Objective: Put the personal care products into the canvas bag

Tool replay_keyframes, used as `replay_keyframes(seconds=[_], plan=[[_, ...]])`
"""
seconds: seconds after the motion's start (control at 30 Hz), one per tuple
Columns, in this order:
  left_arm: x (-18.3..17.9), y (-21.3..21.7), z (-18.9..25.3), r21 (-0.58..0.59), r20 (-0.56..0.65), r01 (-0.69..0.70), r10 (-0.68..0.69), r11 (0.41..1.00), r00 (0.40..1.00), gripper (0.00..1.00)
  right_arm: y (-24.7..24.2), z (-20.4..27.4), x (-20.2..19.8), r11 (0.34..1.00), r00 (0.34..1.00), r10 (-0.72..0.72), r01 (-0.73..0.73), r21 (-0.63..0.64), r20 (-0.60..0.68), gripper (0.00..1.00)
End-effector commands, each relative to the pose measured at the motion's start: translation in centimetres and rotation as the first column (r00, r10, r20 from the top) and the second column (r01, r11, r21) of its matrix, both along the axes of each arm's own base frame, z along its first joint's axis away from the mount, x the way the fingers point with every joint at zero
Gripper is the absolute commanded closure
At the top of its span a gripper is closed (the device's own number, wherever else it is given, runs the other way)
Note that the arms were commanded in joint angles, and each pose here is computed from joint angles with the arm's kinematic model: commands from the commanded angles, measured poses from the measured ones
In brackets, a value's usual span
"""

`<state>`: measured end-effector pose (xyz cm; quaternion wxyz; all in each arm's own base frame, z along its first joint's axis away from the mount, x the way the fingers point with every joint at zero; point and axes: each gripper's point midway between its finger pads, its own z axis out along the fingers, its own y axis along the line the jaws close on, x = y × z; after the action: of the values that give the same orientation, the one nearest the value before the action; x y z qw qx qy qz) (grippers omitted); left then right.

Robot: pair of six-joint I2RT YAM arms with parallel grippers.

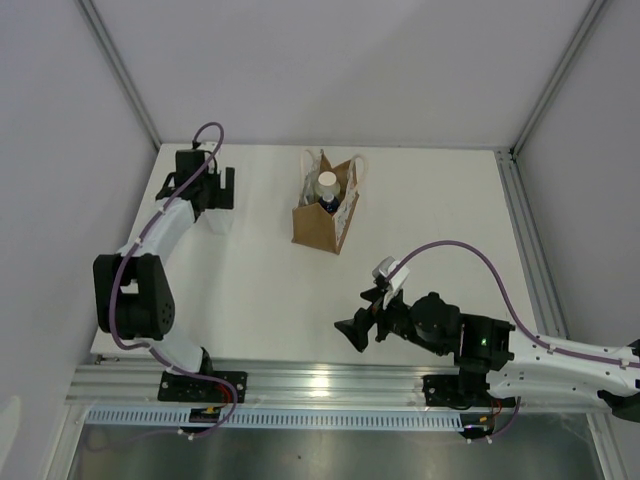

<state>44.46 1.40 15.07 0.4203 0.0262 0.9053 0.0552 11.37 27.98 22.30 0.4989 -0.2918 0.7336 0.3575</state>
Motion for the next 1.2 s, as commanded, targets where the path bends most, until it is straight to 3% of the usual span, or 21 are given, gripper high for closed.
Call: replay_keyframes(seconds=[0.0, 0.17, 0.37, 0.63, 0.7, 0.73, 0.9, 1.17], plan=[[1.9, 0.2, 1.3, -0.007, 0.077, -0.004, 0.005, 1.0, 0.997, 0.1, 0.4, 2.8, 0.3, 0.998, 0.999, -0.017, 0.015, 0.066, 0.029, 0.01], [2.4, 0.2, 0.6, -0.02, 0.083, -0.023, 0.024, 1.0, 0.996, 0.22, 0.5, 2.6, 0.3, 0.998, 0.999, -0.018, 0.016, 0.056, 0.029, 0.01], [2.4, -0.2, 0.1, -0.071, 0.116, -0.04, 0.049, 0.997, 0.992, 0.24, 0.7, 2.5, 0.2, 0.999, 1.0, -0.011, 0.01, 0.049, 0.029, 0.01], [2.9, 0.4, -0.9, -0.05, 0.089, -0.073, 0.077, 0.996, 0.993, 0.28, 0.6, 2.6, 0.2, 0.999, 0.999, -0.015, 0.013, 0.05, 0.034, 0.01], [3.2, 0.3, -0.2, -0.078, 0.12, -0.09, 0.099, 0.993, 0.988, 0.39, 0.6, 2.7, 0.2, 0.999, 0.999, -0.018, 0.016, 0.051, 0.036, 0.01], [2.9, 0.3, -0.2, -0.087, 0.128, -0.091, 0.102, 0.992, 0.987, 0.56, 0.6, 2.7, 0.2, 0.998, 0.999, -0.018, 0.016, 0.053, 0.036, 0.01], [2.8, 0.8, 0.5, -0.086, 0.148, -0.133, 0.144, 0.987, 0.978, 0.99, 0.7, 2.5, 0.1, 0.999, 0.999, -0.014, 0.012, 0.047, 0.038, 0.01], [1.8, -3.4, 6.7, -0.152, 0.18, -0.047, 0.075, 0.987, 0.981, 1.0, 0.6, 2.4, 0.4, 0.999, 0.999, -0.031, 0.029, 0.038, 0.043, 0.01]])
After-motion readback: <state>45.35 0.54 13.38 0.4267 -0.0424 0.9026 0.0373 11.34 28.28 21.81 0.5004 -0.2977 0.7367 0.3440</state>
